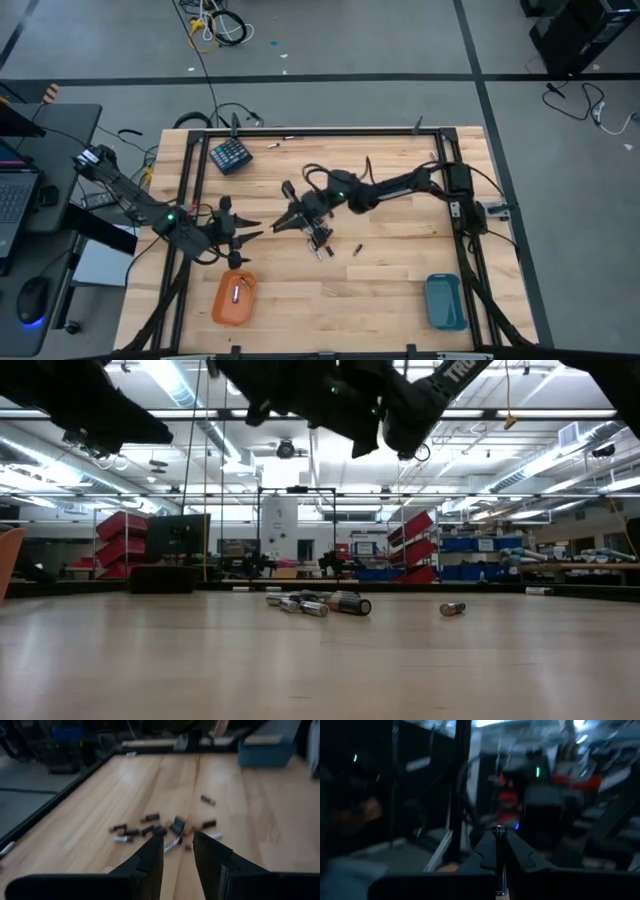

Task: Sort batteries
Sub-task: Put the silver battery into the orange bin

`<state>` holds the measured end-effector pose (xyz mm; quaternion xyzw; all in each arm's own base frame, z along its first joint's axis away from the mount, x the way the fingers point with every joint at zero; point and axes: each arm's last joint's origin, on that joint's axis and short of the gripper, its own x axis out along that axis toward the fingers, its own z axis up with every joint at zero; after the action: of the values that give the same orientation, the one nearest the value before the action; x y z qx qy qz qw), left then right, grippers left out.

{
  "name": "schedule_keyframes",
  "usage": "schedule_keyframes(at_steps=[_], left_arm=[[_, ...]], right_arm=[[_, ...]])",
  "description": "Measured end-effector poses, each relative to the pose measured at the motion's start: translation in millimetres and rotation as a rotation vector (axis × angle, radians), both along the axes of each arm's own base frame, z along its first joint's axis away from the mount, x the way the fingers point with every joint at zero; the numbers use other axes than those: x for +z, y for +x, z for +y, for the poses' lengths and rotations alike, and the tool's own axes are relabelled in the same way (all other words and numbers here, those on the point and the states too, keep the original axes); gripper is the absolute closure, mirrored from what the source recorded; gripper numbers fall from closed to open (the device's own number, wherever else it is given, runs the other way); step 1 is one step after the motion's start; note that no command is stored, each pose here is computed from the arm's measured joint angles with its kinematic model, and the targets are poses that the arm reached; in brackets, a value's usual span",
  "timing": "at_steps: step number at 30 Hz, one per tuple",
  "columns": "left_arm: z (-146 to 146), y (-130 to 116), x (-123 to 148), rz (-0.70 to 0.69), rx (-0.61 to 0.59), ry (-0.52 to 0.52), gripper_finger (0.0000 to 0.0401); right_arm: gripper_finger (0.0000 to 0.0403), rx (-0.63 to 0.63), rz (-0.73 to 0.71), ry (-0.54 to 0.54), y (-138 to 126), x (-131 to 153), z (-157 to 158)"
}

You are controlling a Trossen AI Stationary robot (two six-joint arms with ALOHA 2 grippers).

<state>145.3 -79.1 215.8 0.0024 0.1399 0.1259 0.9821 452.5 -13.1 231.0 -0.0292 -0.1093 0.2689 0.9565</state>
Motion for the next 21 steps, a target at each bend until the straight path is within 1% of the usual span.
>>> schedule_keyframes(at_steps=[3, 5, 8, 12, 15, 21], left_arm=[[1, 4, -1, -0.148, -0.007, 0.001, 0.0297], [3, 6, -1, -0.235, -0.015, 0.014, 0.0297], [4, 9, -2, -0.312, -0.061, 0.054, 0.0297], [5, 17, 0, -0.364, -0.086, 0.091, 0.0297], [5, 27, 1, -0.362, -0.124, 0.117, 0.0297], [8, 44, 7, -0.401, -0.083, 0.143, 0.0297]], right_arm=[[0.0396, -0.082, -0.072, 0.017, -3, 4, 10], [0.0396, -0.119, -0.089, 0.013, -2, 4, 16], [0.0397, -0.148, -0.137, 0.018, -3, 7, 24], [0.0397, -0.190, -0.159, 0.038, -3, 11, 27], [0.0397, -0.221, -0.157, 0.047, -3, 11, 26], [0.0397, -0.220, -0.154, 0.051, -3, 11, 27]])
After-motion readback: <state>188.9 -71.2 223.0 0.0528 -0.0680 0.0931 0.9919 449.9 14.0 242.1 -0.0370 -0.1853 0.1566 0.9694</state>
